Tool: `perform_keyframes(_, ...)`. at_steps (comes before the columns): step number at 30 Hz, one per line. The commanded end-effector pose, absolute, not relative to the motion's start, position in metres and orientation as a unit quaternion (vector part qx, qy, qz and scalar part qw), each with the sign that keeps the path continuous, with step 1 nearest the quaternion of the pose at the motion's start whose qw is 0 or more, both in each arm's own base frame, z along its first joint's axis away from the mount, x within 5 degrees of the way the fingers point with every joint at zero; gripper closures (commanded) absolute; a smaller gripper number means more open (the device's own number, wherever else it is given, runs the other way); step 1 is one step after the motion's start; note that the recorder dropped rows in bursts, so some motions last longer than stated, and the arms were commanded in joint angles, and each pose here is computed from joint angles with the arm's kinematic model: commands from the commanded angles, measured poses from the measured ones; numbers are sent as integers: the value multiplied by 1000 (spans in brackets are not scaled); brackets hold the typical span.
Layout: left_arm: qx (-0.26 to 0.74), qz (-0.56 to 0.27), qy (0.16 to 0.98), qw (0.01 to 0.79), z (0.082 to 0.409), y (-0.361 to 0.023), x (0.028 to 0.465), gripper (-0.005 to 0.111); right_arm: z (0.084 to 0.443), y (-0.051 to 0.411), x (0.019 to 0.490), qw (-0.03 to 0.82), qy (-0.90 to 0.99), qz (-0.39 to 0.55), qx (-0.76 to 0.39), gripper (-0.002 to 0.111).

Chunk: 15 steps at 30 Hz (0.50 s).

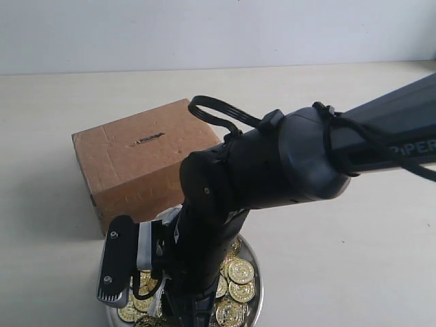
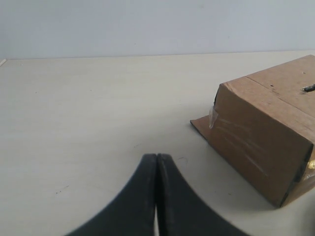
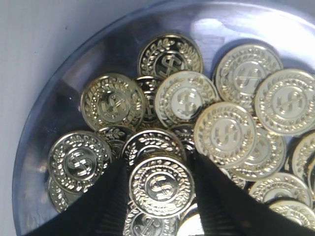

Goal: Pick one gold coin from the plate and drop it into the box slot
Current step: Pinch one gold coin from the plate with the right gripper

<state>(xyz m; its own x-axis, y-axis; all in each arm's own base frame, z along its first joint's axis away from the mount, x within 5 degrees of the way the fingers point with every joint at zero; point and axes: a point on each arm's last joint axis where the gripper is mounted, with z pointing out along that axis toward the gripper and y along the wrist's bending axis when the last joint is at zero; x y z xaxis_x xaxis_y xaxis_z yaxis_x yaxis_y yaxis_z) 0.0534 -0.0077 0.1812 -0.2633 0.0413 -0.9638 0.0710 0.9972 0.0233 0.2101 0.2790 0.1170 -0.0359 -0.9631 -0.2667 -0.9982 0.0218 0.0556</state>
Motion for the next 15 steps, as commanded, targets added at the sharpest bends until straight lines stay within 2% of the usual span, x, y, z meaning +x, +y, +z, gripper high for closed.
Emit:
perform_keyframes(1, 35, -10, 793, 608, 182, -7, 53, 107, 111, 277, 207, 58, 709, 114, -694, 81)
perform_keyframes(7, 35, -10, 793, 608, 182, -7, 53, 107, 112, 277, 207, 59, 706, 112, -697, 81)
perform_keyframes(15, 35, -10, 793, 608, 182, -7, 53, 107, 167, 272, 202, 115, 693, 123, -701, 81)
